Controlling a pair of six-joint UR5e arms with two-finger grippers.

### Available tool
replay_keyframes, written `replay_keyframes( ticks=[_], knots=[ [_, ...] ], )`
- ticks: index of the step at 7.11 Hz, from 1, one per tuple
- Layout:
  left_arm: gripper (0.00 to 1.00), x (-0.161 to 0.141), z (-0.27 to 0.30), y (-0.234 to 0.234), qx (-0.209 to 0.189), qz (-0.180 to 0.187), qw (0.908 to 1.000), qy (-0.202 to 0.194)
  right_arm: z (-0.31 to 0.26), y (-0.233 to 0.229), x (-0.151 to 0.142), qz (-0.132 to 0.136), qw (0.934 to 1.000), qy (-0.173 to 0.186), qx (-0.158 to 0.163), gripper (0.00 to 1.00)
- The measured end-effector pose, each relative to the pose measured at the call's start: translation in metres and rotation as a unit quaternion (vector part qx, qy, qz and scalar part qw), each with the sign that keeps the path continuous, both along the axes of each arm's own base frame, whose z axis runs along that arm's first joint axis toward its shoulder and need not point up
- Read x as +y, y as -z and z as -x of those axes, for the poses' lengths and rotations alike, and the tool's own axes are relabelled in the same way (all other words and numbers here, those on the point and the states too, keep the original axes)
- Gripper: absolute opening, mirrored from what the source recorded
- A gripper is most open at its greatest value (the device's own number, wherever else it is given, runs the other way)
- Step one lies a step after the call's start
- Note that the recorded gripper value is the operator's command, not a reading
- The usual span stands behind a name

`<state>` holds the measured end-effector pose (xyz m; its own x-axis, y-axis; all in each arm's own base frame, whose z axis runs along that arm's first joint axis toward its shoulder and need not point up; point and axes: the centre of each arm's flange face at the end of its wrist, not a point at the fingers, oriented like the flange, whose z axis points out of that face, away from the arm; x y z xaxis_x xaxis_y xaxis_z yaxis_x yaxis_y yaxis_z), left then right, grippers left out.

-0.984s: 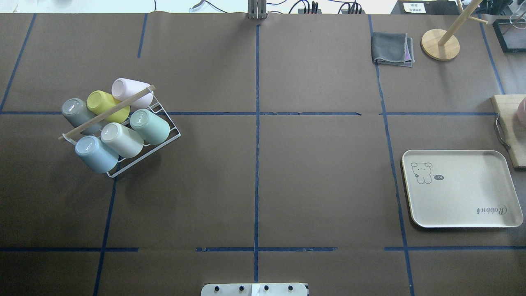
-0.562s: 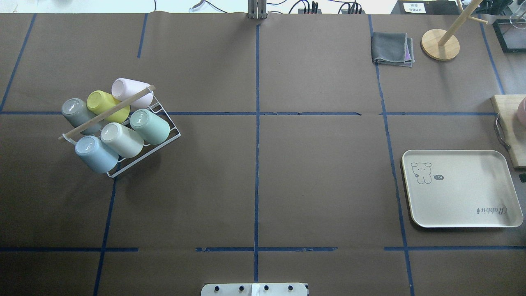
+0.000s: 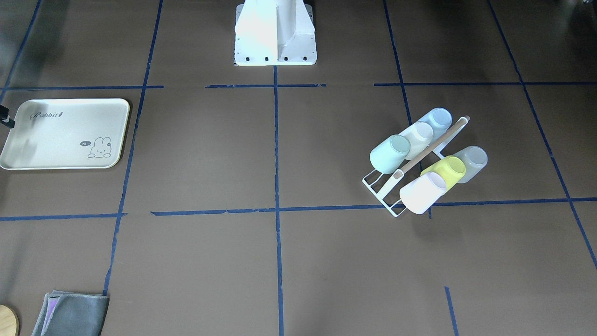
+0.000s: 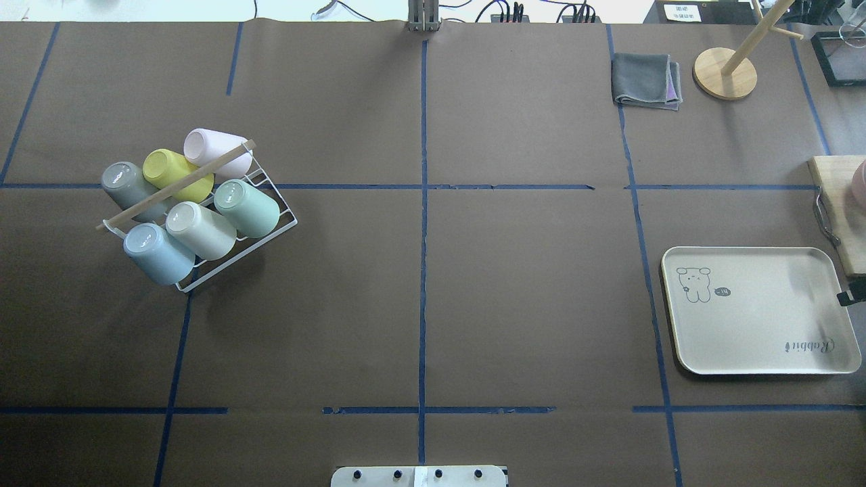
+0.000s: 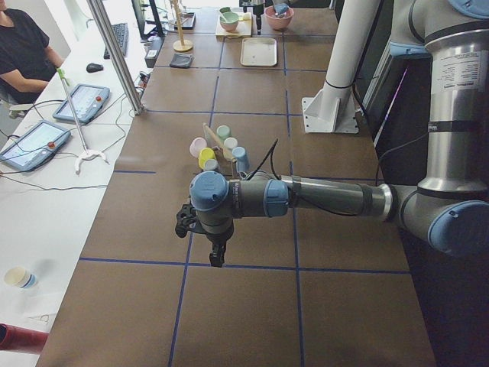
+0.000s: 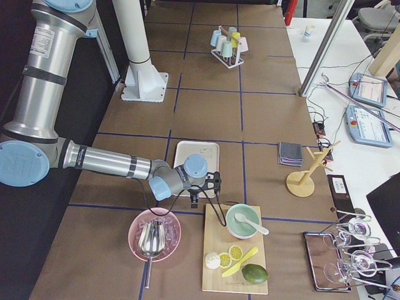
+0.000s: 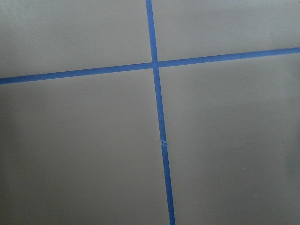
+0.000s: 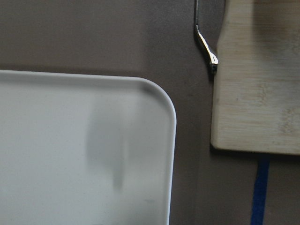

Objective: Pick up and place green cup on tray

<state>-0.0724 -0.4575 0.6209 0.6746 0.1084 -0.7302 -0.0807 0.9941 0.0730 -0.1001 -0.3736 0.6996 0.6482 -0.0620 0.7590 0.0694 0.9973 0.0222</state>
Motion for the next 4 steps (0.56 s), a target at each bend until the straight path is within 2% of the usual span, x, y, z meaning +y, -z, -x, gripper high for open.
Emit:
replay_keyframes(
  ticks=[1, 2, 3, 4],
  knots=[
    [1.00, 0.000, 0.000, 0.000, 0.000, 0.000, 1.0000, 0.000, 0.007, 0.000, 0.000, -0.006, 0.9999, 0.005, 0.007, 0.96],
    [1.00, 0.000, 0.000, 0.000, 0.000, 0.001, 1.0000, 0.000, 0.012, -0.002, 0.000, -0.008, 0.9999, 0.007, 0.012, 0.90],
    [1.00, 0.000, 0.000, -0.001, 0.000, 0.001, 1.0000, 0.000, 0.016, -0.005, -0.003, 0.001, 0.9999, -0.001, 0.015, 0.86],
    [1.00, 0.000, 0.000, -0.001, 0.000, 0.001, 1.0000, 0.000, 0.021, -0.005, -0.008, 0.014, 0.9997, -0.014, 0.014, 0.76]
  ],
)
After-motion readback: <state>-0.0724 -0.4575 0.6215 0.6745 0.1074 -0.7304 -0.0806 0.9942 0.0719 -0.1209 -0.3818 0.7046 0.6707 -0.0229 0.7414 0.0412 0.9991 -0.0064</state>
